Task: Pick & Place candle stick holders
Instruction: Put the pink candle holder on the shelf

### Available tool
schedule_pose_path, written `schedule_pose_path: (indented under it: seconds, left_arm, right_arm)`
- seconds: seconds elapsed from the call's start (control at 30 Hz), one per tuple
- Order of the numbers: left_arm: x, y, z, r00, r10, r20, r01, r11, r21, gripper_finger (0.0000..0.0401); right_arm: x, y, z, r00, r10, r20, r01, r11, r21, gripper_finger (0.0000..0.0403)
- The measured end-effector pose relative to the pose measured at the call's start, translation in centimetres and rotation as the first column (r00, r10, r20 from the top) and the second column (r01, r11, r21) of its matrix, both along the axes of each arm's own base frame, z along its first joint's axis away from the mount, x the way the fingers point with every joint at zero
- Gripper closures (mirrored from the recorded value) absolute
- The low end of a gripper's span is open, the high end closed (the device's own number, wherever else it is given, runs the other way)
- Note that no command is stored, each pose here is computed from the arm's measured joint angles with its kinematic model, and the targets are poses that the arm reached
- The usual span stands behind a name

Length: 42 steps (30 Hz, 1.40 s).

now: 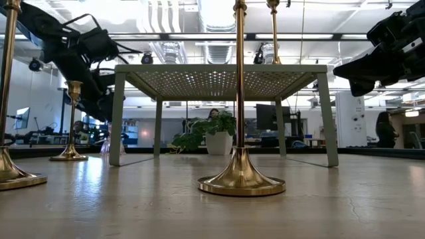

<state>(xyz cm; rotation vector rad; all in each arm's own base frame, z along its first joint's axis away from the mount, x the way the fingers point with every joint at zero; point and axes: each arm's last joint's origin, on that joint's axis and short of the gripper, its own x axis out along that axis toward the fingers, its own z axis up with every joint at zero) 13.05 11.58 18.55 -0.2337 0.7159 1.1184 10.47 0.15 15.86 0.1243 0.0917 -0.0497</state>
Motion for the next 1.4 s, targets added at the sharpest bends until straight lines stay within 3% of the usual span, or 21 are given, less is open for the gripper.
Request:
schedule_pose_path:
  seconds: [0.2, 0.5, 0.73, 0.9, 1.17, 1.4]
  left_arm:
    - [-0.4, -0.4, -1.8, 1.000, 0.002, 0.020, -0.002, 1.000, -0.017, 0.0110]
    - [-0.9, -0.4, -3.7, 0.995, 0.035, 0.092, -0.045, 0.994, 0.103, 0.0110]
    - [-1.5, 0.0, -4.9, 0.994, 0.062, 0.089, -0.074, 0.988, 0.134, 0.0110]
    - [-1.0, 0.6, -4.8, 0.993, 0.019, 0.118, -0.040, 0.982, 0.183, 0.0110]
    - [-0.4, 1.9, -5.9, 0.999, 0.021, 0.034, -0.026, 0.990, 0.140, 0.0110]
    - [-0.1, 2.3, -6.5, 0.996, 0.073, 0.054, -0.081, 0.983, 0.163, 0.0120]
  right_arm:
    - [0.0, 0.0, 0.0, 1.000, 0.000, 0.000, 0.000, 1.000, 0.000, 0.0394]
    - [0.0, 0.0, 0.0, 1.000, 0.000, 0.000, 0.000, 1.000, 0.000, 0.0394]
    - [0.0, 0.0, 0.0, 1.000, 0.000, 0.000, 0.000, 1.000, 0.000, 0.0394]
    - [0.0, 0.0, 0.0, 1.000, 0.000, 0.000, 0.000, 1.000, 0.000, 0.0394]
    - [0.0, 0.0, 0.0, 1.000, 0.000, 0.000, 0.000, 1.000, 0.000, 0.0394]
    - [0.0, 0.0, 0.0, 1.000, 0.000, 0.000, 0.000, 1.000, 0.000, 0.0394]
